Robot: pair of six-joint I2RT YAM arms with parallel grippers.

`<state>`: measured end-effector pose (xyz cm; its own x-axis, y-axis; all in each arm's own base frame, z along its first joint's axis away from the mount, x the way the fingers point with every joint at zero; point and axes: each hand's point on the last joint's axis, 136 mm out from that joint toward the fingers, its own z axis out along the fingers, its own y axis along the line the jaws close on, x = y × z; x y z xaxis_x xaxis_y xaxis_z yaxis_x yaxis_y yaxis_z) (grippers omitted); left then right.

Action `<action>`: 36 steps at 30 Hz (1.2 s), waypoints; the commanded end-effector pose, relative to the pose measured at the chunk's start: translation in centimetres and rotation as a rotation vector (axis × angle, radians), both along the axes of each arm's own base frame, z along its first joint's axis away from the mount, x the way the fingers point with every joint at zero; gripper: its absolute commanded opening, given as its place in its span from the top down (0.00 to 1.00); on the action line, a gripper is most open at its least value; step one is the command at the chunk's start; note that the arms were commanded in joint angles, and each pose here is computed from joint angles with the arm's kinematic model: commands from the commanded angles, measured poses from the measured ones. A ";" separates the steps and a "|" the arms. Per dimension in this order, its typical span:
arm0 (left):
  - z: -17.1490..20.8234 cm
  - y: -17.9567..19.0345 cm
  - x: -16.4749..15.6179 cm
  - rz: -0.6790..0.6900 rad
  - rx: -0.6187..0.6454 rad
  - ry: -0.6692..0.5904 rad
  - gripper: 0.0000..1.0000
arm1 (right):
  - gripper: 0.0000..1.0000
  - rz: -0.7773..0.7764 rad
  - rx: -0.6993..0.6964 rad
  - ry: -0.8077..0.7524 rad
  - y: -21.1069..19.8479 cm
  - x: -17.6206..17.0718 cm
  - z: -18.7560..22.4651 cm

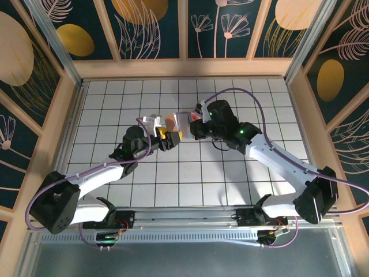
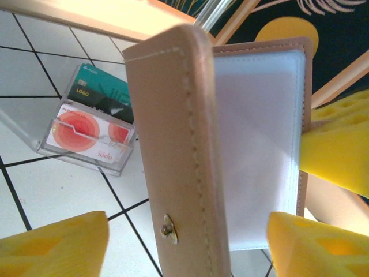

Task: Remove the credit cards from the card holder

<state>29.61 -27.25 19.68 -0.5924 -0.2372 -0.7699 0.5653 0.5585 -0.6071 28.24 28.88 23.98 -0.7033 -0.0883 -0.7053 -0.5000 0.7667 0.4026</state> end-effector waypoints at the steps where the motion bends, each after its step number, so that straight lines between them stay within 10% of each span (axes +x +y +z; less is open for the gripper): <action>1: 0.1 -0.7 0.3 -0.022 0.010 0.014 0.33 | 1.00 -0.029 0.009 -0.018 0.4 0.7 1.6; 22: -1.1 -0.7 0.5 -0.007 0.014 0.069 0.79 | 1.00 -0.003 0.075 -0.029 1.0 0.1 2.7; 36: -0.6 -1.2 0.3 -0.034 -0.027 0.068 0.62 | 1.00 0.067 0.193 -0.011 2.3 -0.1 3.2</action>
<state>30.14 -28.01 18.08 -0.6643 -0.2294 -0.7114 0.5111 0.5550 -0.6563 28.22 30.56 24.75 -0.7214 -0.0480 -0.6908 -0.5139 0.7057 0.4877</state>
